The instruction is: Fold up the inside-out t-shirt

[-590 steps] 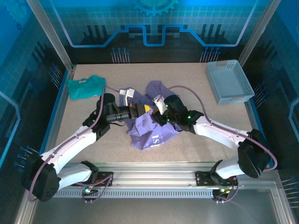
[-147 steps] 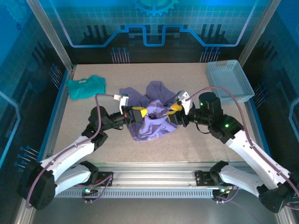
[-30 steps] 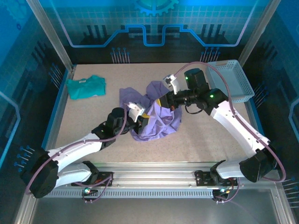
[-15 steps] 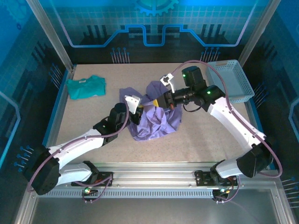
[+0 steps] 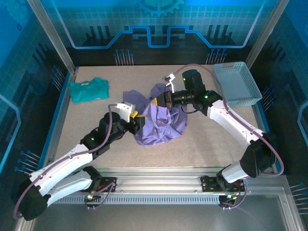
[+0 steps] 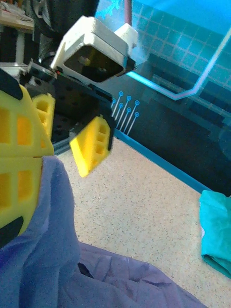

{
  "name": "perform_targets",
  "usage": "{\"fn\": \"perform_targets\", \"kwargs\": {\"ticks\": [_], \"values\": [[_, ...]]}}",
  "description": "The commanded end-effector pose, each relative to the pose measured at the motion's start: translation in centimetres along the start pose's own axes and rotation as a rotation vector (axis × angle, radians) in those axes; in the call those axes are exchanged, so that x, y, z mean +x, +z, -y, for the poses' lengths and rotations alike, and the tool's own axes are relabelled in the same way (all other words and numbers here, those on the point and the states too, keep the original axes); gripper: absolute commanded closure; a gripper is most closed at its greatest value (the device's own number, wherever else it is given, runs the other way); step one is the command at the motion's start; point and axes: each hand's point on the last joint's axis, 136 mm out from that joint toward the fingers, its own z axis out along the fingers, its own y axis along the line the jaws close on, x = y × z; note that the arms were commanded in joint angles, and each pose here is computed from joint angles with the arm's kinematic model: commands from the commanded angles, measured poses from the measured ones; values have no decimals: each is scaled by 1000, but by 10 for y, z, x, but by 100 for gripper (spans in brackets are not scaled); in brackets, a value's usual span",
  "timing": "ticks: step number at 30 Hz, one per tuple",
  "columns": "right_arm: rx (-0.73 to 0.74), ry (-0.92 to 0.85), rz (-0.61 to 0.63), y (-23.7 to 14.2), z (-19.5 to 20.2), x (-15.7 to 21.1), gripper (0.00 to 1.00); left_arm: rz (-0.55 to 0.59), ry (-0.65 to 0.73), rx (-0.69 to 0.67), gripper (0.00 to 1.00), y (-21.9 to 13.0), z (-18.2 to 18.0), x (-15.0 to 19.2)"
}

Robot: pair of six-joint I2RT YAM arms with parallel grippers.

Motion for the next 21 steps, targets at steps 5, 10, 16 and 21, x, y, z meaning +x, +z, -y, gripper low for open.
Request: {"fn": "perform_targets", "kwargs": {"ticks": [5, 10, 16, 21], "values": [[-6, 13, 32, 8, 2, -8, 100, -104, -154, 220, 50, 12, 44, 5], [-9, 13, 24, 9, 0, -6, 100, -101, -131, 173, 49, 38, 39, -1], [18, -4, 1, 5, 4, 1, 100, -90, -113, 216, 87, 58, 39, -4], [184, -57, -25, -5, 30, 2, 95, -33, -151, 481, 100, 32, 60, -14]]}}
